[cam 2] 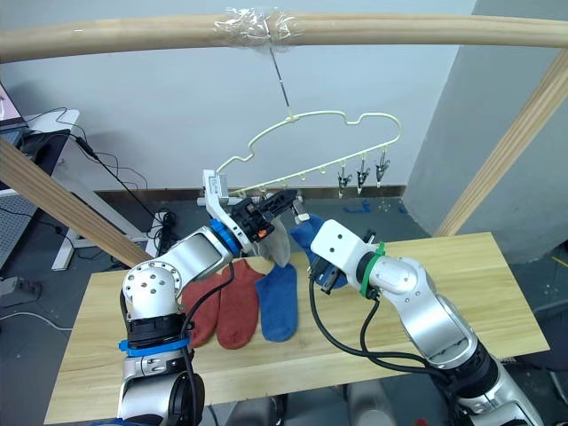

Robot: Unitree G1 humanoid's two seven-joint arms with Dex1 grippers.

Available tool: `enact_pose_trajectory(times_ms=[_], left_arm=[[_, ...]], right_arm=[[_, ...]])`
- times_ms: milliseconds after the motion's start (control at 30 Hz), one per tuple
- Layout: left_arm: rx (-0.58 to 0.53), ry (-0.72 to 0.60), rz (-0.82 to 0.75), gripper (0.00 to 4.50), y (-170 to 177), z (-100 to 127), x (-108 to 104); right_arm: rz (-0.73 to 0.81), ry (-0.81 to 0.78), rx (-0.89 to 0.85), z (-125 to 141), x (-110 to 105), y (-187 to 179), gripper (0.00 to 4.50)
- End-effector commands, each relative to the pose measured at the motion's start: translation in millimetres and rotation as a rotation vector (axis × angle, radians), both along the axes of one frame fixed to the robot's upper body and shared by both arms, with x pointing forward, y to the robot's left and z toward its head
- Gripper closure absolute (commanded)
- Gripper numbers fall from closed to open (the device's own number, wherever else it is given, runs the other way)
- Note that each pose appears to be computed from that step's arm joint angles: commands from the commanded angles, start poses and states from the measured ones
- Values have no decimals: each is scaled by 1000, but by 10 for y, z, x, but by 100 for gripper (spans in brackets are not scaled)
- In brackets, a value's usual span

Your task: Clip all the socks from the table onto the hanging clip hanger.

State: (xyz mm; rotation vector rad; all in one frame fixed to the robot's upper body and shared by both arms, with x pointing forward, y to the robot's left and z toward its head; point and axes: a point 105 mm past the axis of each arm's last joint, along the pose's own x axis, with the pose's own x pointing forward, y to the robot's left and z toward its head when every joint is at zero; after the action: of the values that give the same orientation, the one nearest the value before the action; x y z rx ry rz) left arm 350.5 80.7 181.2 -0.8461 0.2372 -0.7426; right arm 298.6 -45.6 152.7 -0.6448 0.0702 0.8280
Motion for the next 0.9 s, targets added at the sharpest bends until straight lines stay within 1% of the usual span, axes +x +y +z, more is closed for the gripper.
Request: enact_pose_trajectory(times_ms=[33,433,567,633,667,733,767,833,900], left_arm=[[31,41,-2,450,-8,-131,-17],[39,35,2,450,-8,-140,-25],[76,-32,40,450,33,-70,8],[62,-42,32,383,38,-51,-7],[53,-40,31,363,42,-51,-14],[32,-38,29,298,53,-33,-19],[8,-35,34,273,68,-5,-16],[-49,-41,18,209,90,89,-49],[-54,-68,-14,148,118,173,-142]], right_arm=[[33,-37,14,119,-26,76,447],[13,-40,28,178,70,103,447],[2,-34,39,172,83,94,447],[-2,-25,46,151,83,96,450],[-3,-22,49,142,81,98,450],[-8,-12,60,126,83,103,450],[-13,-6,72,120,90,111,450],[-19,0,91,113,102,132,450],[-20,4,110,110,112,152,450]])
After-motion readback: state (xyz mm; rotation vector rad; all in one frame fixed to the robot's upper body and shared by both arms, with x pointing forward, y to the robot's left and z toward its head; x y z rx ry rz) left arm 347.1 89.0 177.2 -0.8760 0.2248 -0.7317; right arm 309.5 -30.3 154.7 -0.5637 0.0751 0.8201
